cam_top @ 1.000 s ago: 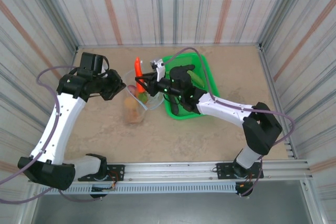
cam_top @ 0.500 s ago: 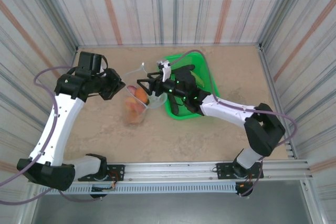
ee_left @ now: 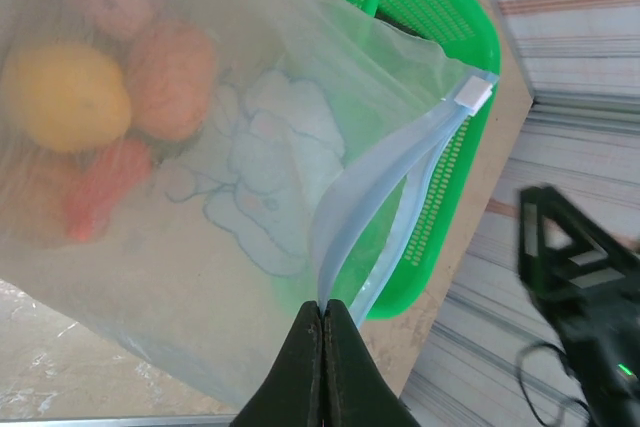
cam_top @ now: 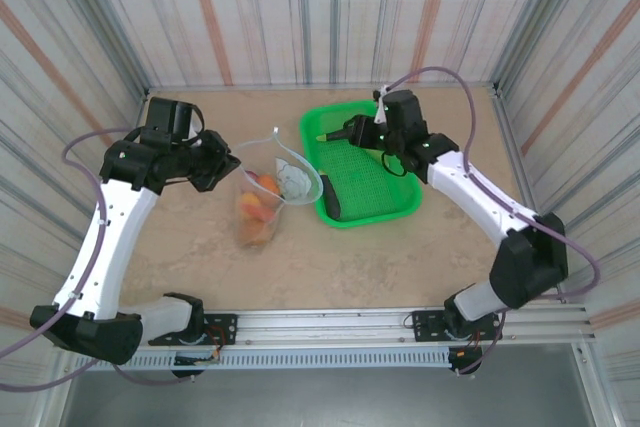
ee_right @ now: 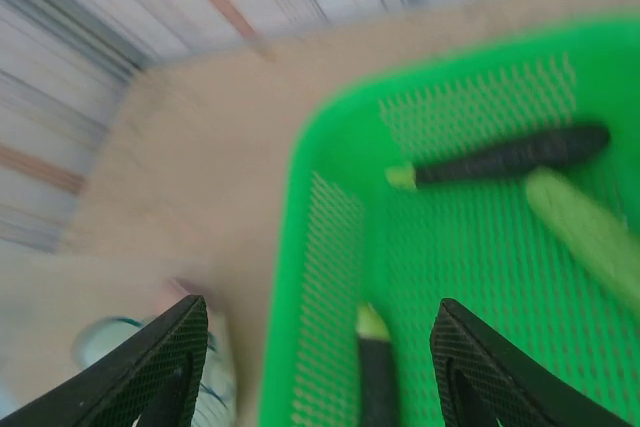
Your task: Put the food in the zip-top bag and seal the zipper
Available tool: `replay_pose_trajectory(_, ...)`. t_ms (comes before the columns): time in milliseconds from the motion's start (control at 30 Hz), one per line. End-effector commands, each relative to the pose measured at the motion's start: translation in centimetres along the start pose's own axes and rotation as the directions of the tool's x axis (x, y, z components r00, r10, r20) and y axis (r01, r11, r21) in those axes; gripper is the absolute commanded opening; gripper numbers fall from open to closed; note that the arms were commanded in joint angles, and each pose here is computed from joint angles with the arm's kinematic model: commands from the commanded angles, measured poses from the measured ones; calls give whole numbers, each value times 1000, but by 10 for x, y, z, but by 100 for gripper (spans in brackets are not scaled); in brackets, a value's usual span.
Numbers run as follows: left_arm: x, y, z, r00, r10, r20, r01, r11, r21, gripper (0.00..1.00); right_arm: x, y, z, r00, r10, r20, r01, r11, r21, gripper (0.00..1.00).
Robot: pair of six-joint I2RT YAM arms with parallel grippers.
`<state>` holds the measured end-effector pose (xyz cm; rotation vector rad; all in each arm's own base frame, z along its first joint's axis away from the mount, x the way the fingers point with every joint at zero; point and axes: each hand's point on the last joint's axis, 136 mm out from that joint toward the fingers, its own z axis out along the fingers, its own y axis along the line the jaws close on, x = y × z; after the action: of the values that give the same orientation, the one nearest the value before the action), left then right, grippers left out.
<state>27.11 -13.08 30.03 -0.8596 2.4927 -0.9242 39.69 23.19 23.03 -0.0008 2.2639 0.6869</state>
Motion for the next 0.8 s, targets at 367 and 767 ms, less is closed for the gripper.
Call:
replay_pose_trajectory(367, 6, -3, 6, 999, 1, -42, -1, 1000, 1, 0, 155, -17, 88, 829, 148, -540, -150, 988, 40, 60)
replay_pose_trajectory(767, 1, -6, 2, 999, 35, -9, -35, 999, -24, 0, 152, 6, 92, 821, 117, -559, -200, 976, -91, 60)
